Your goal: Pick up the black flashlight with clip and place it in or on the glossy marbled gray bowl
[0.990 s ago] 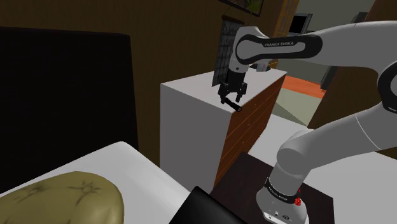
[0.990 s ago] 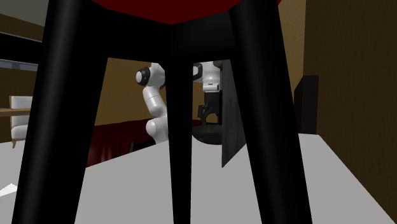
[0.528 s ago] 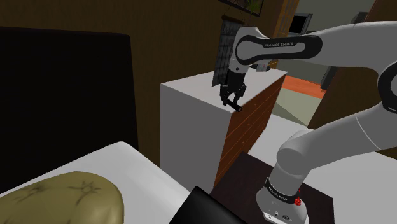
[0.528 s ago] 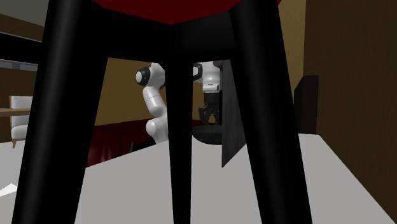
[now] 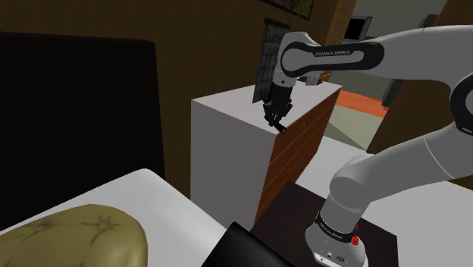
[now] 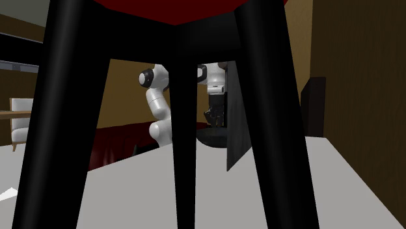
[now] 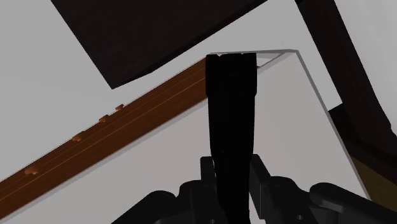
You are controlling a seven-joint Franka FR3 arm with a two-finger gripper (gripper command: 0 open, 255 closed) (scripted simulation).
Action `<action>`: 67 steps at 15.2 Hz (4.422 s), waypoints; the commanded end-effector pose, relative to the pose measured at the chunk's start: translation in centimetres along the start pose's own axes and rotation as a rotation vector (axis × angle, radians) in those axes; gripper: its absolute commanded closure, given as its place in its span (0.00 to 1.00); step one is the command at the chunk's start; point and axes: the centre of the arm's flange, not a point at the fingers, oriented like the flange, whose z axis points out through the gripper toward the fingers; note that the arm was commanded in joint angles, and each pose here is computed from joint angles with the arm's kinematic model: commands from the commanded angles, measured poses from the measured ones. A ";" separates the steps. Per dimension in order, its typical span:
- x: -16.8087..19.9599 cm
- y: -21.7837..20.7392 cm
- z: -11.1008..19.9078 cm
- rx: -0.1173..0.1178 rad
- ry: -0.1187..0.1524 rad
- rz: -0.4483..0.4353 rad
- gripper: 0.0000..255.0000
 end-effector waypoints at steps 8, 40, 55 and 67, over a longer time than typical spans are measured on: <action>0.0 -0.1 -3.6 0.000 -0.001 0.000 1.00; 17.1 12.4 -11.9 0.000 -0.001 0.000 1.00; 22.0 16.1 -6.6 0.000 -0.001 0.000 1.00; 21.9 16.3 -4.9 0.000 -0.001 0.000 0.00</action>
